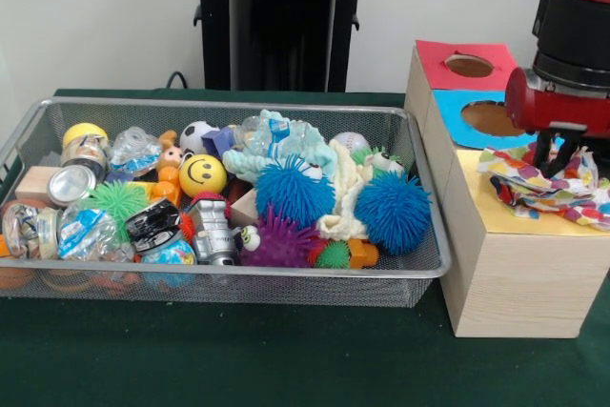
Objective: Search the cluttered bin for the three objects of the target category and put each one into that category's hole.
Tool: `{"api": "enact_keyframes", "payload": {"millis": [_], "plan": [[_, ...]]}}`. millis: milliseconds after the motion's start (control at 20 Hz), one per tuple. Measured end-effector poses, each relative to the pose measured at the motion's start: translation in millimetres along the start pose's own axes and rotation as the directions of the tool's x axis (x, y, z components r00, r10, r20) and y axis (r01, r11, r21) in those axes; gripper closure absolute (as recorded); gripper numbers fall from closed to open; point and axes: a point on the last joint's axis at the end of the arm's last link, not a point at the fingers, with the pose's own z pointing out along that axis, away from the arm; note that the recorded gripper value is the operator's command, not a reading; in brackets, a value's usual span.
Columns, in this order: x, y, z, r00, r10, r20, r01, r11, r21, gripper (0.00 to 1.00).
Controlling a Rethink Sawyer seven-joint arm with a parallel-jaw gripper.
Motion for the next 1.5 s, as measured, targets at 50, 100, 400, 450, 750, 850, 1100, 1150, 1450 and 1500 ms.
{"api": "enact_keyframes", "payload": {"millis": [50,100,400,450,750,850,1100,1150,1450,1500], "plan": [[-0.2,-0.5,0.6,1.0,0.001,0.0,-0.001,1.0,0.0,1.0],[-1.0,-2.2,2.2,1.0,0.003,-0.001,-0.003,1.0,0.0,1.0],[-2.8,-6.5,5.3,0.9999,0.011,-0.004,-0.011,0.9999,0.0,1.0],[-3.2,-6.8,6.3,0.9999,0.012,-0.004,-0.012,0.9999,-0.001,1.0],[-7.4,-9.0,12.9,0.9998,0.018,-0.004,-0.018,0.9998,-0.002,1.0],[-9.3,-10.0,15.7,0.9998,0.02,-0.004,-0.02,0.9998,-0.002,1.0],[-13.1,-11.0,21.5,0.9997,0.024,-0.003,-0.024,0.9997,-0.004,1.0],[-13.8,-11.2,23.2,0.9997,0.025,-0.003,-0.025,0.9997,-0.004,1.0],[-14.9,-11.5,31.2,0.9996,0.028,-0.007,-0.028,0.9996,-0.005,1.0],[-15.0,-11.5,31.5,0.9996,0.028,-0.007,-0.028,0.9996,-0.005,1.0]]}}
